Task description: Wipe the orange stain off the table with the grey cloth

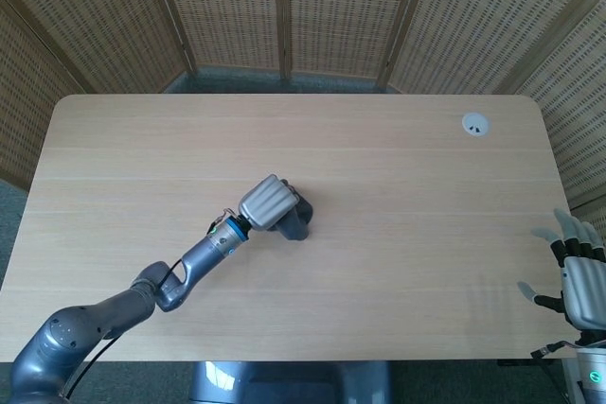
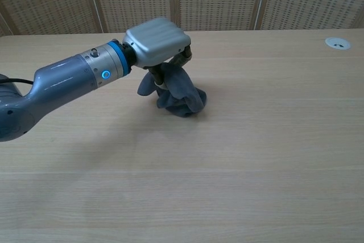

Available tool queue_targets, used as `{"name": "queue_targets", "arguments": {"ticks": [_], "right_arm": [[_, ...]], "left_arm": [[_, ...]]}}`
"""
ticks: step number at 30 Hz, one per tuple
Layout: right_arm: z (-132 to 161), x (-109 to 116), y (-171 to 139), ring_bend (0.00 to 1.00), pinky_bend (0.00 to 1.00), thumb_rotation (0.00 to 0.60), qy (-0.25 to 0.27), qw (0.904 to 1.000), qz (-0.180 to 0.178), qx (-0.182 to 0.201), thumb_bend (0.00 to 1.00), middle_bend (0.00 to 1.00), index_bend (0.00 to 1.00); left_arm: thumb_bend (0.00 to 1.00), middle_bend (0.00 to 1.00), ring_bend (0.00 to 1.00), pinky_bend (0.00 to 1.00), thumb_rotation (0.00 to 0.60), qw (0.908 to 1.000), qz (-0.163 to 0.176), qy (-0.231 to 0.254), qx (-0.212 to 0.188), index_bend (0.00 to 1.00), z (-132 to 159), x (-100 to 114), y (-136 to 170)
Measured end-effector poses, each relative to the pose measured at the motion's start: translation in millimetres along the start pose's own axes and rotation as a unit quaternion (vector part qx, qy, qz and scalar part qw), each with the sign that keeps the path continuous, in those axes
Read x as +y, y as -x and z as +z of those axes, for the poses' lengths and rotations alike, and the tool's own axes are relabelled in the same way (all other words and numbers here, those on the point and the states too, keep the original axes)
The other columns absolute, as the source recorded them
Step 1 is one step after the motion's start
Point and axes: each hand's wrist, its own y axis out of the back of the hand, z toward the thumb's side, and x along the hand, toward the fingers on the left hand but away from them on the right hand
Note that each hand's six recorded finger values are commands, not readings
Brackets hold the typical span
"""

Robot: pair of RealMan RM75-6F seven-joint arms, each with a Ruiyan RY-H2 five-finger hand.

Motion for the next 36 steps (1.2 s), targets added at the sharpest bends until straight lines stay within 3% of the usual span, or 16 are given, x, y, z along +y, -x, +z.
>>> {"name": "queue_targets", "arguments": {"ticks": [6, 16, 25, 36], "right_arm": [[0, 2, -1, 0.0, 0.0, 0.6, 0.002, 1.0, -0.003, 0.0, 0.0, 0.0, 0.24], [0, 2, -1, 0.0, 0.0, 0.6, 0.002, 1.0, -0.004, 0.0, 0.0, 0.0, 0.24], [1, 2, -1, 0.0, 0.0, 0.6, 0.001, 1.0, -0.005, 0.002, 0.0, 0.0, 0.24], [3, 2, -2, 0.0, 0.0, 0.6, -0.001, 1.0, -0.006, 0.004, 0.0, 0.0, 0.24]], "left_arm": [[0.15, 0.68, 0.65, 0.9, 0.6, 0.9999, -0.015, -0.005, -0.004, 0.75, 7, -8, 0], [0.15, 0.68, 0.65, 0.9, 0.6, 0.999, -0.041, -0.012, 0.009, 0.75, -8, -26, 18], [0.15, 0.68, 0.64, 0.9, 0.6, 0.9968, -0.066, -0.02, 0.04, 0.75, -45, -41, 47], [0.15, 0.68, 0.64, 0.9, 0.6, 0.99, -0.096, -0.052, 0.089, 0.75, -110, -56, 96]]}}
